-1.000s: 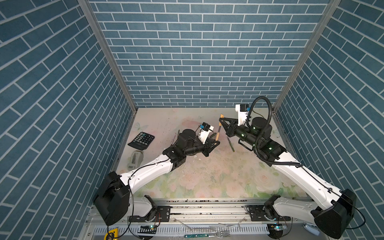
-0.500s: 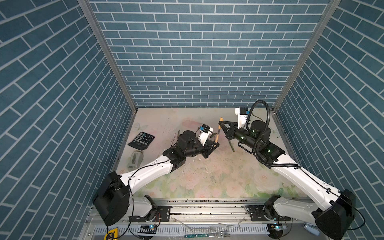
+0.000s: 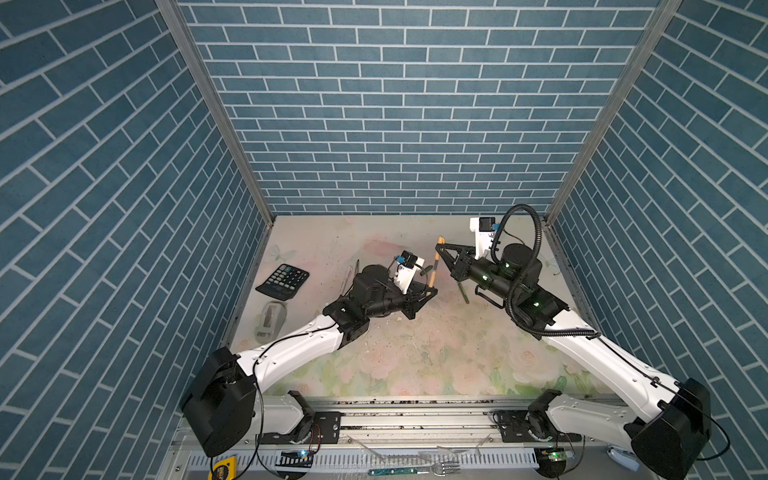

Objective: Insert the pens into the pen caps
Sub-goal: 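Lower the tan cap with the right gripper onto the pen nib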

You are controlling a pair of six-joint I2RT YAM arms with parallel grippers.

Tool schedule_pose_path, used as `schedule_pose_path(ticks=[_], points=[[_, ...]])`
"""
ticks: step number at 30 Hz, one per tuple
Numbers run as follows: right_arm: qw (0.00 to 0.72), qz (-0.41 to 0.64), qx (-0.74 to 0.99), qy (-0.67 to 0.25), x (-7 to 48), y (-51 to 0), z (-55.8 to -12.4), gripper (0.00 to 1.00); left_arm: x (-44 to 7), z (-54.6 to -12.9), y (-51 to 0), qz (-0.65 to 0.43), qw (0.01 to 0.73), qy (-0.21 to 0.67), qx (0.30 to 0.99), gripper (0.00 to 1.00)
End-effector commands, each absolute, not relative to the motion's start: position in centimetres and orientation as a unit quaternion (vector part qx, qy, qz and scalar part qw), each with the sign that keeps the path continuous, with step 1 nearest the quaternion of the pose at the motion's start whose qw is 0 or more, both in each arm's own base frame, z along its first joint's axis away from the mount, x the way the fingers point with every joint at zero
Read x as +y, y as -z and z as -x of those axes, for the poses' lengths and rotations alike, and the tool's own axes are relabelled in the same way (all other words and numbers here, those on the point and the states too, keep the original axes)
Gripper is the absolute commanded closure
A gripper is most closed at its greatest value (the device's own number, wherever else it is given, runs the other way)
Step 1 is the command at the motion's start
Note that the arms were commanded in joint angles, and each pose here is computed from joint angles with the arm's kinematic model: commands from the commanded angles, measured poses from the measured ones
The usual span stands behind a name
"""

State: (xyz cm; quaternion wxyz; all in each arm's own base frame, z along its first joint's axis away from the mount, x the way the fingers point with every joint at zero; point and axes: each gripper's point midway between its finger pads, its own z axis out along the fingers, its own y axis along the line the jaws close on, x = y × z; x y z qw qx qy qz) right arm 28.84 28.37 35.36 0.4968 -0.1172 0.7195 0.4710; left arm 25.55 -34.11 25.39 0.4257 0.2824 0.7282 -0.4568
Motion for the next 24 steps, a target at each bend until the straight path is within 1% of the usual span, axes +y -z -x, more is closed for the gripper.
schedule_pose_path(ticks=[1,4,9,20,24], points=[[0.465,0.132,0.736,-0.474,28.7,-33.8,-27.6,0.86,-34.0,-25.7,-29.2,-0.279,0.478,0.474,0.685,1.00],[0.446,0.141,0.736,-0.490,29.4,-33.5,-27.2,0.86,-34.0,-25.7,-29.2,-0.279,0.477,0.474,0.686,1.00],[0.441,0.145,0.734,-0.495,29.6,-33.4,-27.0,0.86,-34.1,-25.7,-28.9,-0.280,0.473,0.472,0.689,1.00],[0.369,0.183,0.740,-0.532,31.8,-29.5,-24.9,0.73,-33.3,-25.9,-29.6,-0.273,0.496,0.466,0.680,1.00],[0.381,0.183,0.737,-0.528,31.2,-30.3,-24.5,0.69,-33.4,-26.0,-29.4,-0.275,0.497,0.463,0.681,1.00]])
